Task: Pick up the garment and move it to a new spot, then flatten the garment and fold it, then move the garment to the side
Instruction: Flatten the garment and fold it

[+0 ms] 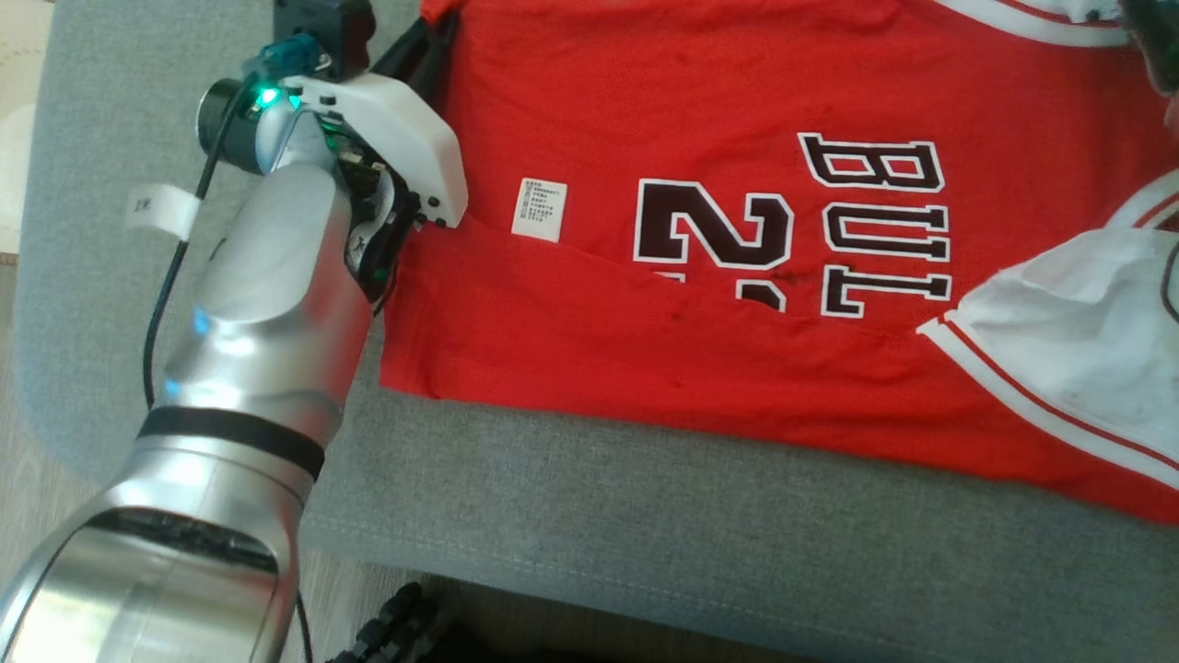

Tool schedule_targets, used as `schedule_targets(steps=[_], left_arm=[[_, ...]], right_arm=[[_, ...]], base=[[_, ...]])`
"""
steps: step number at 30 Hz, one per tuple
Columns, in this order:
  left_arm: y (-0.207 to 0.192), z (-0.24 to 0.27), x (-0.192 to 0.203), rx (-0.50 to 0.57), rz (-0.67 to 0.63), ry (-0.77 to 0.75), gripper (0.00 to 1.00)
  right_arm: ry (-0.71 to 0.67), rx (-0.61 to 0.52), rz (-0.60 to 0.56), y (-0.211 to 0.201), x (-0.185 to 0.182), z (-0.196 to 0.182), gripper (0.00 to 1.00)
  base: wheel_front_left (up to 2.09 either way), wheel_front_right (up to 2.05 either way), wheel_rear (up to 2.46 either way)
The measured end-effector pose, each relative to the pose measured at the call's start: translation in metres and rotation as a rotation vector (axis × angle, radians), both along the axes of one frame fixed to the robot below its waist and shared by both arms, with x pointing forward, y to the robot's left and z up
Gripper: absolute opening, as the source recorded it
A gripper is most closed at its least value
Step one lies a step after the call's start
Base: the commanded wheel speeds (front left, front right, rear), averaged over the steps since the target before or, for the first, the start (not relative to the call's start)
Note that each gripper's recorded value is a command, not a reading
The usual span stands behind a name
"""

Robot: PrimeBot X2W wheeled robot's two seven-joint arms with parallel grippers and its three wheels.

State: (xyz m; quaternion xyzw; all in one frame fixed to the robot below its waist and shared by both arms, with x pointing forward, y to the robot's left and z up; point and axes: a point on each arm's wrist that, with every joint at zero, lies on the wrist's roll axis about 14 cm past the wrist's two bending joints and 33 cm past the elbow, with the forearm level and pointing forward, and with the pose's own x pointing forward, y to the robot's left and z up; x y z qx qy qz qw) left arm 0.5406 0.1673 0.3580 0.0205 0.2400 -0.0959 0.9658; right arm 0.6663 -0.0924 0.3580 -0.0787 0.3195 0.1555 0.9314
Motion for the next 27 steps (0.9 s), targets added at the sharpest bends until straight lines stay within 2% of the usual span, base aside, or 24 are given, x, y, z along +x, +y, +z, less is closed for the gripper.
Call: schedule_targets(steps=[5, 11, 18, 22, 27], left_arm=[[-0.002, 0.006, 0.008, -0.007, 0.018, -0.058, 0.00], [-0.005, 0.028, 0.028, -0.018, 0.044, -0.153, 0.00], [-0.011, 0.059, 0.046, -0.032, 0.055, -0.253, 0.00], [-0.015, 0.060, 0.031, -0.063, 0.069, -0.258, 0.00], [-0.010, 0.041, -0.008, -0.072, 0.106, -0.202, 0.00]], right_arm=[[-0.107, -0.008, -0.038, -0.026, 0.009, 0.016, 0.00], [-0.290, 0.046, -0.104, -0.052, 0.020, 0.059, 0.00], [-0.431, 0.094, -0.149, -0.068, 0.013, 0.101, 0.00], [-0.472, 0.148, -0.137, -0.055, -0.005, 0.115, 0.00], [-0.443, 0.205, -0.157, -0.056, -0.050, 0.101, 0.00]], base=[[0.00, 0.00, 0.00], [0.00, 0.00, 0.00], [0.00, 0.00, 0.00], [0.00, 0.00, 0.00], [0.00, 0.00, 0.00]])
